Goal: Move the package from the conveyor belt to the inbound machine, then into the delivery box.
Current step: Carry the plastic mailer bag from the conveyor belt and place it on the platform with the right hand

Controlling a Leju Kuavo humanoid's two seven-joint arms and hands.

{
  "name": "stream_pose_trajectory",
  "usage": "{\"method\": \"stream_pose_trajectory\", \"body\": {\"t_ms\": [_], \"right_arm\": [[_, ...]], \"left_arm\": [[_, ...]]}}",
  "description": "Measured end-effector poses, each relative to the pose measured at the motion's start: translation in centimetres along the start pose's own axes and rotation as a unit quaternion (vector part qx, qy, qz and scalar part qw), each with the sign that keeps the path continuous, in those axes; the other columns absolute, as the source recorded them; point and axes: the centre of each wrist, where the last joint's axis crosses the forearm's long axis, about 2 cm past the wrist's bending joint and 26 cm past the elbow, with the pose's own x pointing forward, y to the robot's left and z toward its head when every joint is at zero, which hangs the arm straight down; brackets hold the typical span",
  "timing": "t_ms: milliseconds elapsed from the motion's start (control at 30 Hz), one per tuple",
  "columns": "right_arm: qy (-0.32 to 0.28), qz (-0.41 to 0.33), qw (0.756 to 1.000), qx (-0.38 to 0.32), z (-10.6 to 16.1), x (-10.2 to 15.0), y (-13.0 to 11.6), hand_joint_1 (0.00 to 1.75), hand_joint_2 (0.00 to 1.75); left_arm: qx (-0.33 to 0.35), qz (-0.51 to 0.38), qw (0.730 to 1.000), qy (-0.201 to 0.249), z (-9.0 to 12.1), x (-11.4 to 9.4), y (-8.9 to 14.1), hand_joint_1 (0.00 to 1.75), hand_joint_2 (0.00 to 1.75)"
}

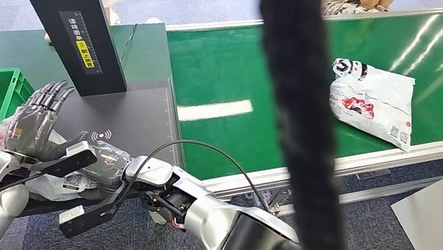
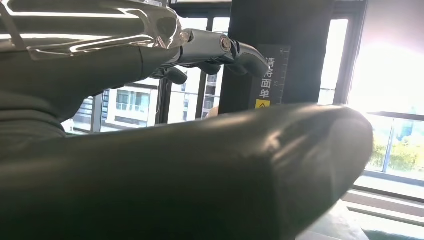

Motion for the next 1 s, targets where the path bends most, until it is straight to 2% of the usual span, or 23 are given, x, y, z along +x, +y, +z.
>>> {"method": "stream_pose_trajectory", "body": {"t_ms": [400, 567, 900, 1000], "right_arm": [[0.044, 0.007, 0.999, -0.007, 0.8, -1.0, 0.5, 0.00, 0.00], [0.084, 0.003, 0.996, -0.027, 1.7, -2.1, 0.5, 0.00, 0.00], [0.183, 0.000, 0.979, -0.089, 4.1, -6.2, -1.4, 0.00, 0.00], [0.242, -0.004, 0.962, -0.126, 6.0, -8.9, -2.9, 0.00, 0.00]], "left_arm": [[-0.002, 0.004, 1.000, -0.001, 0.1, 0.2, -0.4, 0.00, 0.00], [-0.007, 0.004, 1.000, 0.001, 0.4, 0.6, -0.8, 0.00, 0.00], [-0.036, 0.032, 0.999, 0.017, 0.4, 0.5, -0.9, 0.00, 0.00], [-0.065, 0.076, 0.995, 0.024, 0.6, 0.0, -1.3, 0.00, 0.00]]}}
